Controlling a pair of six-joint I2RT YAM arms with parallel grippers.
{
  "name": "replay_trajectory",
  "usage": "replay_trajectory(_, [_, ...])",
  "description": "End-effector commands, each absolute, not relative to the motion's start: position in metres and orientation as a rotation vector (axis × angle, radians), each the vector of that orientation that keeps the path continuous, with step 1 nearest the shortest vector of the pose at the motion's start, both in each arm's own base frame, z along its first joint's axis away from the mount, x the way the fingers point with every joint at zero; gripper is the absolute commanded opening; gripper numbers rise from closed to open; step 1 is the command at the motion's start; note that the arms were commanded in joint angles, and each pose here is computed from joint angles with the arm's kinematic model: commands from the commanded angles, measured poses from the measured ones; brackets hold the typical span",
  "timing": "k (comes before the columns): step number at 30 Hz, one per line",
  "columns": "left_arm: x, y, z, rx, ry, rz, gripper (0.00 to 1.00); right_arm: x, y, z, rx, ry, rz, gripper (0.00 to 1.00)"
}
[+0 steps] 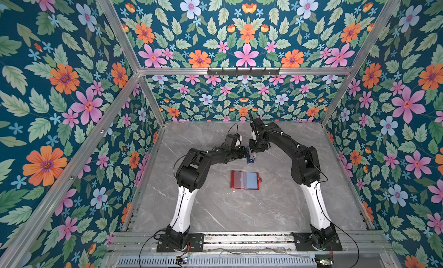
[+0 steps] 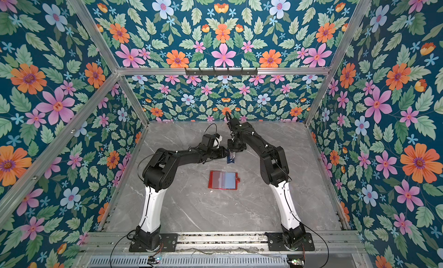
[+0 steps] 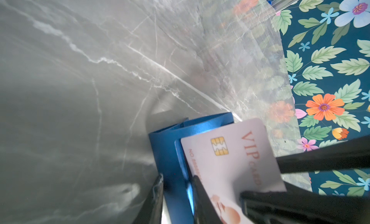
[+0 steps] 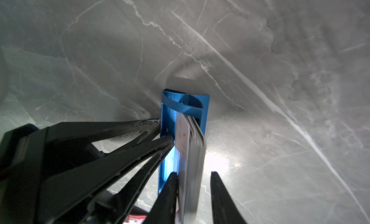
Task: Insert credit cards into a card holder
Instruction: Pick up the credit card from the storage box.
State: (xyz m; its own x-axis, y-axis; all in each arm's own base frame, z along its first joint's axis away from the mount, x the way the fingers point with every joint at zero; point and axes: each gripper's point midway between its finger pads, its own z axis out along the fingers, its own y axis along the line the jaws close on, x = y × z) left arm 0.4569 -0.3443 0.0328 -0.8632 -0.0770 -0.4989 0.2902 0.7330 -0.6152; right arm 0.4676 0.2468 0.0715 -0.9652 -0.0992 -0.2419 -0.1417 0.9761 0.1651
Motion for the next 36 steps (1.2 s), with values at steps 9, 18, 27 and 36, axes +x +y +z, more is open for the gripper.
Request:
replay_trajectory(9, [0.446, -0.331, 0.006, 0.114, 2.552, -0.896, 0.27, 0.461, 0.236, 0.079, -0.194, 2.906, 0.179, 0.27])
replay_trajectory(18, [0.446, -0.33, 0.005, 0.109, 2.554, -0.893, 0.27, 0.46, 0.236, 0.084, -0.202, 2.902, 0.174, 0.26])
replay_trajectory(27, [0.447, -0.33, 0.003, 0.107, 2.558, -0.887, 0.27, 0.459, 0.234, 0.085, -0.209, 2.906, 0.159, 0.25])
replay_trajectory(36, [0.446, -0.329, 0.001, 0.103, 2.563, -0.88, 0.27, 0.458, 0.233, 0.091, -0.211, 2.9, 0.16, 0.22])
